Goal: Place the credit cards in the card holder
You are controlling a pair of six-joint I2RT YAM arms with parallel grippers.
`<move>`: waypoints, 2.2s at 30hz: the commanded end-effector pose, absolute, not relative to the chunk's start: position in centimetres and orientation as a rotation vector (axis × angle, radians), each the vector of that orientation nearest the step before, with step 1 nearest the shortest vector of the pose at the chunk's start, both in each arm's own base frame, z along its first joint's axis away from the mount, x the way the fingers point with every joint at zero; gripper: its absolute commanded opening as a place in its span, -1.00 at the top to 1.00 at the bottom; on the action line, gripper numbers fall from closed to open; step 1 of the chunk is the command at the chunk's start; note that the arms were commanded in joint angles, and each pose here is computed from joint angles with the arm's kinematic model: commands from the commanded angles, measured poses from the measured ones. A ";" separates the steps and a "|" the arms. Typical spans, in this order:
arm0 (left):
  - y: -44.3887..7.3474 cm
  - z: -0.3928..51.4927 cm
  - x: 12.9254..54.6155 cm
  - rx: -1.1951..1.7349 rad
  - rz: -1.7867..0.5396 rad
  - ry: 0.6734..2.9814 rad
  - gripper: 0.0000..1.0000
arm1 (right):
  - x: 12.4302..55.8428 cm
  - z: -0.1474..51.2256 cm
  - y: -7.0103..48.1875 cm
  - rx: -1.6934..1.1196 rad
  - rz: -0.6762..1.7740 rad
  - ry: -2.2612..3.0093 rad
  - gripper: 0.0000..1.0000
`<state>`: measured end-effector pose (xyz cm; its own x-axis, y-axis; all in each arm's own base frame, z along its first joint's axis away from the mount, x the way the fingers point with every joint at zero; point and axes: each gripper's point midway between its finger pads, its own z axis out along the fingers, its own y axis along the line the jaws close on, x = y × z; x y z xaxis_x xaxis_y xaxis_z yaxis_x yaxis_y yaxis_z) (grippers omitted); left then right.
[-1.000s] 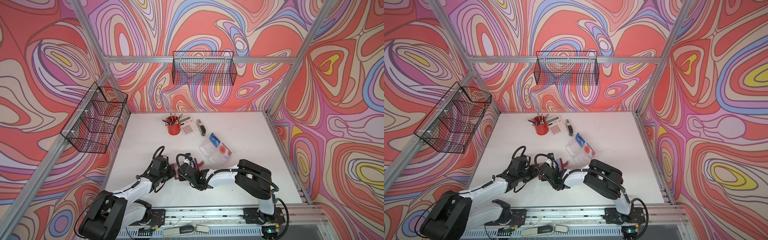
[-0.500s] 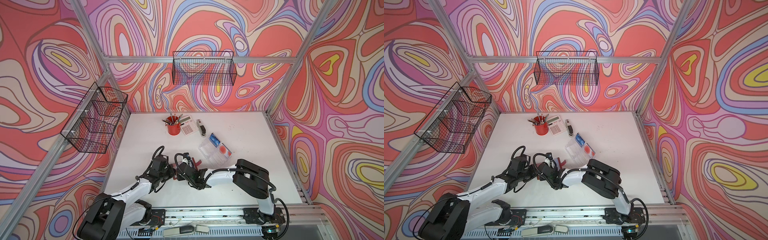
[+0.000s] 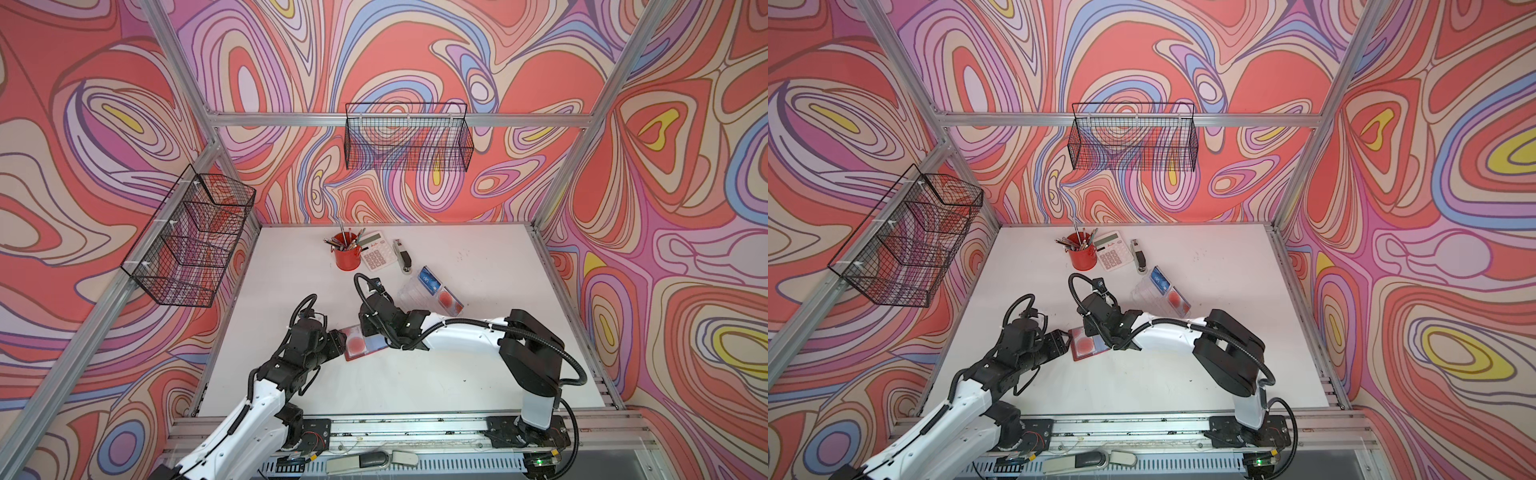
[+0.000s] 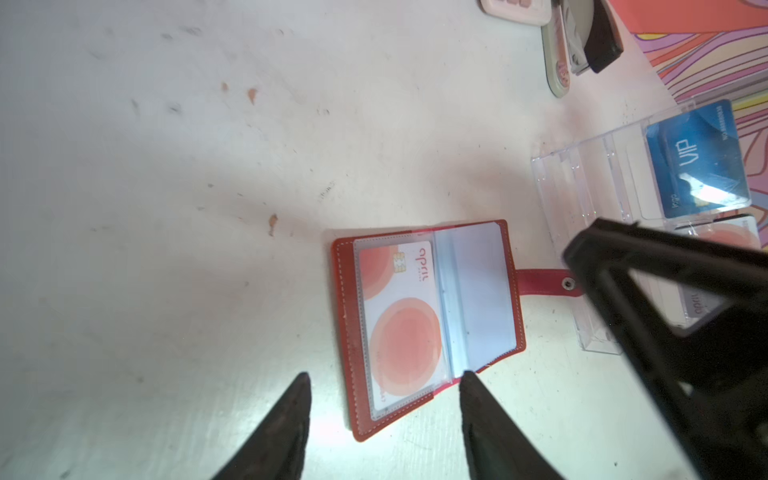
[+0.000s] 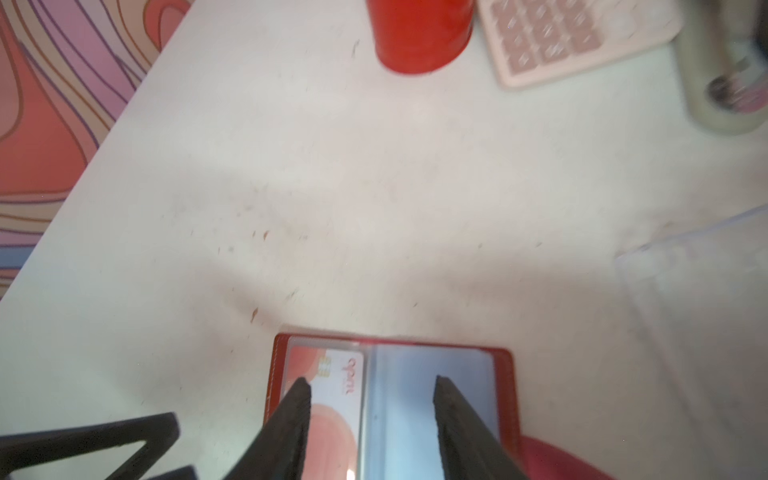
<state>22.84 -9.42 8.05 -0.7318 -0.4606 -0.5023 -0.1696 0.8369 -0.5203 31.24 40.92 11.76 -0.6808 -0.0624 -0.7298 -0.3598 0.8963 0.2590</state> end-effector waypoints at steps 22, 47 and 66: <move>-8.7 5.6 21.9 -0.540 -0.513 2.481 -0.81 | 30.9 4.3 37.6 -0.305 0.348 2.369 0.13; -10.1 4.5 22.0 -0.527 -0.592 2.530 -0.79 | 29.7 4.3 39.2 -0.368 0.325 2.355 0.19; -10.3 4.1 22.3 -0.533 -0.602 2.522 -0.79 | 29.4 2.8 40.0 -0.399 0.336 2.399 0.20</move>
